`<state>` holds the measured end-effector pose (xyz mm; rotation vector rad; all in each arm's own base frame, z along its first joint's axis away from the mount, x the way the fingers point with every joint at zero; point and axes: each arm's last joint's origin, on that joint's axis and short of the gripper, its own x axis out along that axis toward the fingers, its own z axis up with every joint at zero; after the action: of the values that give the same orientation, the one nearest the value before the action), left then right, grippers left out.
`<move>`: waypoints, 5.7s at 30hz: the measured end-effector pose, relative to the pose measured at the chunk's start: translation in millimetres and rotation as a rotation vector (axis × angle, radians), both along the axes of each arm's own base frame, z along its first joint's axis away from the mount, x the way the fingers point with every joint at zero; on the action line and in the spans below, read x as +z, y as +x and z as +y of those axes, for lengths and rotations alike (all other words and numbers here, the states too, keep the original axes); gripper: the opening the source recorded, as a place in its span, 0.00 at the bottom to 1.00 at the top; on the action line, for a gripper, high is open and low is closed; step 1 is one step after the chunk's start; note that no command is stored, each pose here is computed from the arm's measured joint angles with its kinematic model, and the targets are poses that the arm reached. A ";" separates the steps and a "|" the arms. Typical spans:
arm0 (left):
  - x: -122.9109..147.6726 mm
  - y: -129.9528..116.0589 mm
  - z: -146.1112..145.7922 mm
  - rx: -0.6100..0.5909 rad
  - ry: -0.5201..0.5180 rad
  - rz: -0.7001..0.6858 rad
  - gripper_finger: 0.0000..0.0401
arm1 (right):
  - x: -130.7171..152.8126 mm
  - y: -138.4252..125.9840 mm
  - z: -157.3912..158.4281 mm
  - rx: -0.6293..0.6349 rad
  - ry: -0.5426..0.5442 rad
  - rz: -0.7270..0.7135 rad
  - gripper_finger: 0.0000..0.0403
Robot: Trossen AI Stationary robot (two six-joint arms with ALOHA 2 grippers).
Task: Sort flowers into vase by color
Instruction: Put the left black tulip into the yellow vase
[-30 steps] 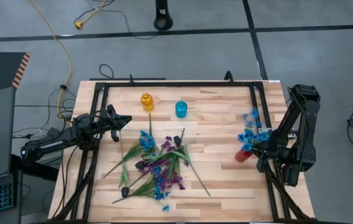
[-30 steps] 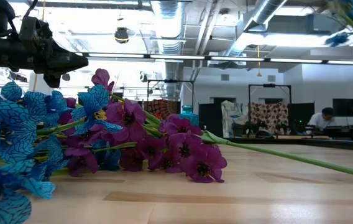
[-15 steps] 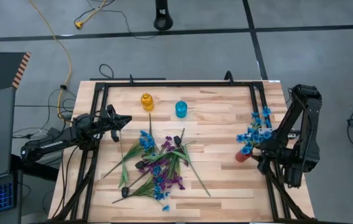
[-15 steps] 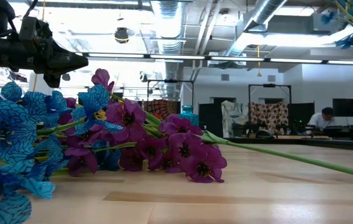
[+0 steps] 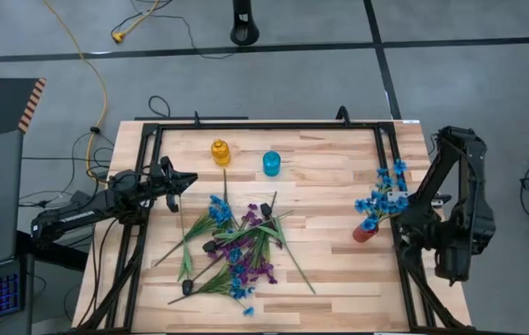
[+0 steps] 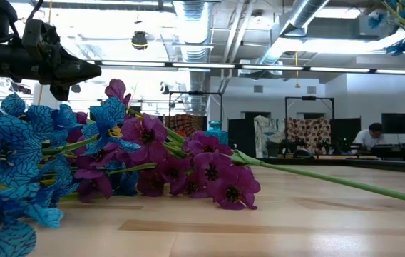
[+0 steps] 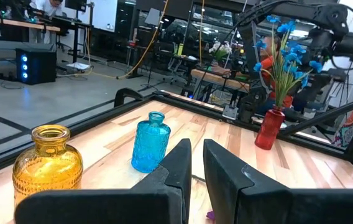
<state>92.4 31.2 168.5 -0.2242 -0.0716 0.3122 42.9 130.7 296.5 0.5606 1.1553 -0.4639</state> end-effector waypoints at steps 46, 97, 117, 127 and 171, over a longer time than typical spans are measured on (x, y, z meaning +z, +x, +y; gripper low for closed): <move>0.0 0.0 0.0 0.001 0.016 0.005 0.07 | 185.8 25.7 -106.3 0.126 -0.539 -0.679 0.66; 0.1 0.0 -0.1 -0.003 0.014 0.004 0.07 | 48.7 106.9 -271.6 0.164 -0.434 -0.613 0.66; 10.4 -1.0 -0.4 -0.027 -0.252 -0.180 0.07 | -53.4 99.3 -278.9 0.112 -0.301 -0.567 0.66; 22.4 -2.7 -3.1 -0.105 -0.250 -0.244 0.07 | -59.7 98.3 -277.6 0.105 -0.285 -0.556 0.66; 80.5 29.9 -17.4 -0.529 0.047 0.513 0.47 | -59.8 98.2 -277.7 0.059 -0.259 -0.558 0.66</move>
<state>122.4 13.8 249.0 -0.1040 0.4815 -0.1658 141.0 -147.0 236.7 0.3925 0.5653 -0.3658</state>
